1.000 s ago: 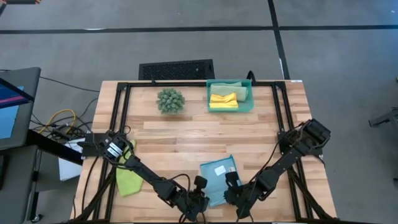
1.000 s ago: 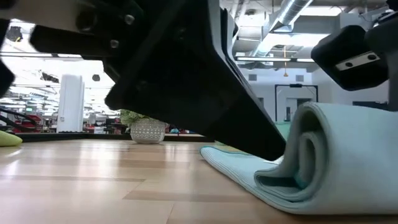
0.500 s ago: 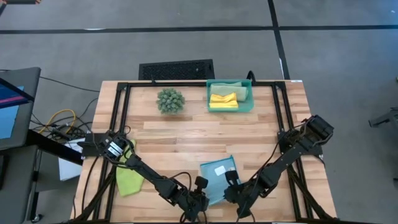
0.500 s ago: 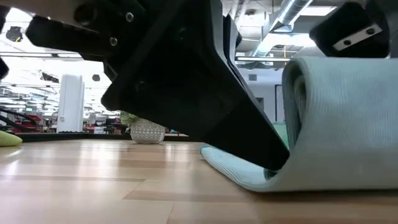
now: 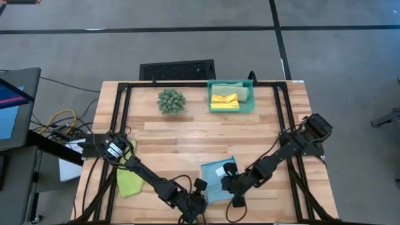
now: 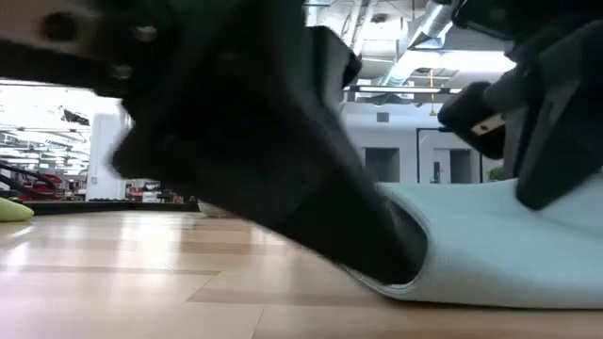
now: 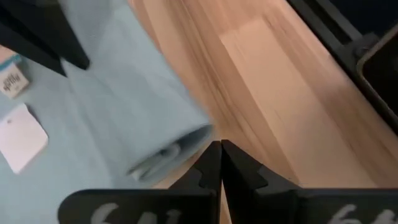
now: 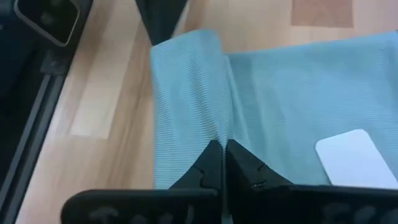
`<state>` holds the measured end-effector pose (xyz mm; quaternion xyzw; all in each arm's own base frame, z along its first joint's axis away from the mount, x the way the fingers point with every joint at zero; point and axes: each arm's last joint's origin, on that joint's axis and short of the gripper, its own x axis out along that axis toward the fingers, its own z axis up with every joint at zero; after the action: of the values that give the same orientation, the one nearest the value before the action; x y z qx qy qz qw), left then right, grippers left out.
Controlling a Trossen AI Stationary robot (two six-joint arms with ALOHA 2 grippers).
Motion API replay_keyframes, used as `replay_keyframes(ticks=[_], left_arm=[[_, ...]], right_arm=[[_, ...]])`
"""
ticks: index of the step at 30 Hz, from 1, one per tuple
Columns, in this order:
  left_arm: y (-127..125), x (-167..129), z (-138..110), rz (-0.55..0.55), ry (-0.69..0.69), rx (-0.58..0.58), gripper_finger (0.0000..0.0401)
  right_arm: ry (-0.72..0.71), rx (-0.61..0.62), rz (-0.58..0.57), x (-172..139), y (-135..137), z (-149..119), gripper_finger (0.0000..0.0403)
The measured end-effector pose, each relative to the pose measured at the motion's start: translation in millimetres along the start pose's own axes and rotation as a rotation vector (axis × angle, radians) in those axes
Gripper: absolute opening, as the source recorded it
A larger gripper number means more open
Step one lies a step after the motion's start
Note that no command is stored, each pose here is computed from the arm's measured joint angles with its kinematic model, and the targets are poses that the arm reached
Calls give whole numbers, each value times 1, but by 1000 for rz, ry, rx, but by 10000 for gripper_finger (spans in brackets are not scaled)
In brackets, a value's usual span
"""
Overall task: Roll microfiber towels into tight, uniform cylinder then place into a basket
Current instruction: Roll the blue microfiber cloth
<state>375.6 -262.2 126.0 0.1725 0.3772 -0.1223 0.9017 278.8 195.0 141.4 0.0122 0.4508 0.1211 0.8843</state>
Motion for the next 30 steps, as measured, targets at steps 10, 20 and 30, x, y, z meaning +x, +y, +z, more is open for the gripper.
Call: replay_keyframes(ticks=[10, 20, 30], left_arm=[[-7, -17, 15, 62, 40, 12, 0], [1, -15, 28, 154, -95, -83, 0], [31, 6, 11, 185, 33, -230, 0]], right_arm=[[-65, -8, 19, 2, -2, 5, 22], [-27, -3, -10, 14, -8, -1, 32], [-55, -11, -14, 14, -7, 1, 80]])
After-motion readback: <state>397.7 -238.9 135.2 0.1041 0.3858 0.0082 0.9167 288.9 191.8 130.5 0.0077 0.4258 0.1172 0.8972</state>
